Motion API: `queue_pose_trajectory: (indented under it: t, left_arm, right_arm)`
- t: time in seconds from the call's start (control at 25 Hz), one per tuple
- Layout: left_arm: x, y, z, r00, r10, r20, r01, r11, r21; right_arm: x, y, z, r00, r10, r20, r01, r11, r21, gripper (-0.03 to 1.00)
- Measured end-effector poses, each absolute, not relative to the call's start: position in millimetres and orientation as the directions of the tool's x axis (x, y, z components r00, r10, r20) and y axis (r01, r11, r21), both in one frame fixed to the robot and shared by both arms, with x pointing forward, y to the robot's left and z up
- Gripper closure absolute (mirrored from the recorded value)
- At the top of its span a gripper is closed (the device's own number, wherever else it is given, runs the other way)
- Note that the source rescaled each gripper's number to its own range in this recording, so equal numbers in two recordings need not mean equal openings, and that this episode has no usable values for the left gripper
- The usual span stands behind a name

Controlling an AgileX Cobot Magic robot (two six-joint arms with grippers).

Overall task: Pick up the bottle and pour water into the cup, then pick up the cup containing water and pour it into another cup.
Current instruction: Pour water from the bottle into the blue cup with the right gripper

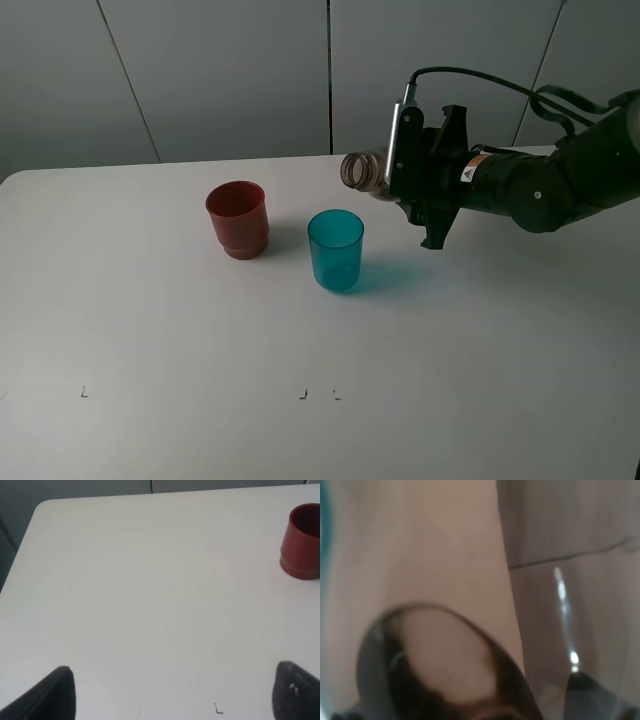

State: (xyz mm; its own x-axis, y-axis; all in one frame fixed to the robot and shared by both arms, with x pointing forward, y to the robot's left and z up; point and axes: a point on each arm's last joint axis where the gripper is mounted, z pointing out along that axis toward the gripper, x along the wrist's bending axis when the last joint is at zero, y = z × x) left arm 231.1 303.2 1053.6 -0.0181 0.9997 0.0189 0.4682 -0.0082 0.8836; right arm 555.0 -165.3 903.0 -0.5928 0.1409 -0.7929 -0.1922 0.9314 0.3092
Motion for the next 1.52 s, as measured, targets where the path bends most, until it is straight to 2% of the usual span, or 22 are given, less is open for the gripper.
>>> queue_pose_trajectory:
  t: [0.24, 0.48, 1.52]
  left_arm:
    - [231, 303, 1054, -0.018, 1.0, 0.019, 0.468, -0.008, 0.884]
    - [231, 303, 1054, -0.018, 1.0, 0.019, 0.468, -0.008, 0.884]
    - [231, 303, 1054, -0.018, 1.0, 0.019, 0.468, -0.008, 0.884]
  right_arm:
    - [555, -163, 894, -0.616, 0.077, -0.784, -0.229, 0.935, 0.272, 0.97]
    - [564, -159, 903, -0.588, 0.085, -0.805, -0.242, 0.931, 0.275, 0.97]
    - [572, -156, 910, -0.515, -0.045, -0.856, -0.334, 0.93, 0.152, 0.97]
